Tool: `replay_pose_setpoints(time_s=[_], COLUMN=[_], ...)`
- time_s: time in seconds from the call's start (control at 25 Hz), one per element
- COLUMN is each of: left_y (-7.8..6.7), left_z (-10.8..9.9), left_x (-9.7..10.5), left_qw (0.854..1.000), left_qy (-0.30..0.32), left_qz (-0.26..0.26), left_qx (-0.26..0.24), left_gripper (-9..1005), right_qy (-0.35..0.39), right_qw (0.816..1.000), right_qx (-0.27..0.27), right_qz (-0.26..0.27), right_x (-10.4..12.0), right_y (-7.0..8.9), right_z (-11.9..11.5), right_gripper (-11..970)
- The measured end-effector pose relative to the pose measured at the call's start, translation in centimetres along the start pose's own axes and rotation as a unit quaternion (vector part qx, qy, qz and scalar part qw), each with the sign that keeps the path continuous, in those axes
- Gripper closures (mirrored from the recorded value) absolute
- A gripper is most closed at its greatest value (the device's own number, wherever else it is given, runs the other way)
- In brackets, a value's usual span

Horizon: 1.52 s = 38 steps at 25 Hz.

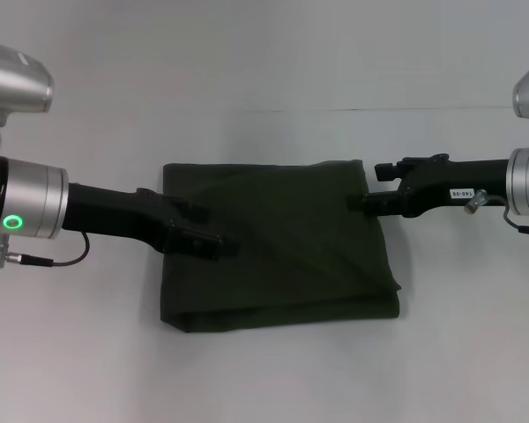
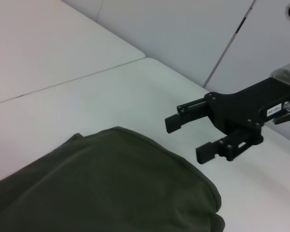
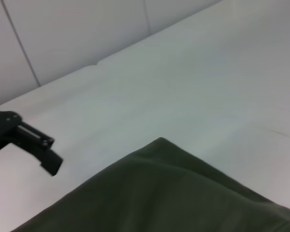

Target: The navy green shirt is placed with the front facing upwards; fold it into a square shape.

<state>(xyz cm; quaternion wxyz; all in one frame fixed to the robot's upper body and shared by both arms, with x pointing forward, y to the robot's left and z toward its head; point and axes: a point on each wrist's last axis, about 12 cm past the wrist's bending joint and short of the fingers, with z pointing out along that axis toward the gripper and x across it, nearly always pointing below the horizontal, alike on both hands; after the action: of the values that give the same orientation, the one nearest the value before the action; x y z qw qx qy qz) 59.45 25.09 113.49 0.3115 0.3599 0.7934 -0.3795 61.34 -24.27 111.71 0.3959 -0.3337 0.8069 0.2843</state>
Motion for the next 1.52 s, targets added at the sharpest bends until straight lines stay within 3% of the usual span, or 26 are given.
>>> replay_pose_setpoints(time_s=[0.24,0.44,0.6,0.92,1.32,1.52], left_y=[0.0,0.0,0.0,-0.2,-0.2,-0.2], left_z=[0.0,-0.1,-0.3,-0.1,0.5,0.4], left_x=[0.1,0.3,0.3,-0.1,0.7,0.6], left_qw=[1.0,1.0,0.997,0.992,0.999,0.999], left_qy=[0.0,-0.003,0.005,-0.017,-0.023,-0.021], left_qz=[-0.027,-0.031,-0.073,-0.124,-0.006,-0.018], left_qx=[0.0,0.0,0.009,0.009,-0.026,-0.028], left_gripper=[49,49,49,50,51,51], right_qy=[-0.008,-0.005,0.008,-0.003,-0.015,-0.028], right_qw=[1.0,0.999,0.998,0.997,0.998,0.998], right_qx=[0.016,-0.002,-0.009,-0.024,-0.038,-0.042], right_qz=[0.004,-0.04,-0.068,-0.075,-0.052,-0.047], right_x=[0.3,0.5,0.2,-0.5,-0.2,0.0], right_y=[-0.2,0.3,0.7,1.1,1.3,1.6], right_z=[0.4,0.8,1.0,1.1,0.8,1.2], right_gripper=[107,107,107,107,107,107])
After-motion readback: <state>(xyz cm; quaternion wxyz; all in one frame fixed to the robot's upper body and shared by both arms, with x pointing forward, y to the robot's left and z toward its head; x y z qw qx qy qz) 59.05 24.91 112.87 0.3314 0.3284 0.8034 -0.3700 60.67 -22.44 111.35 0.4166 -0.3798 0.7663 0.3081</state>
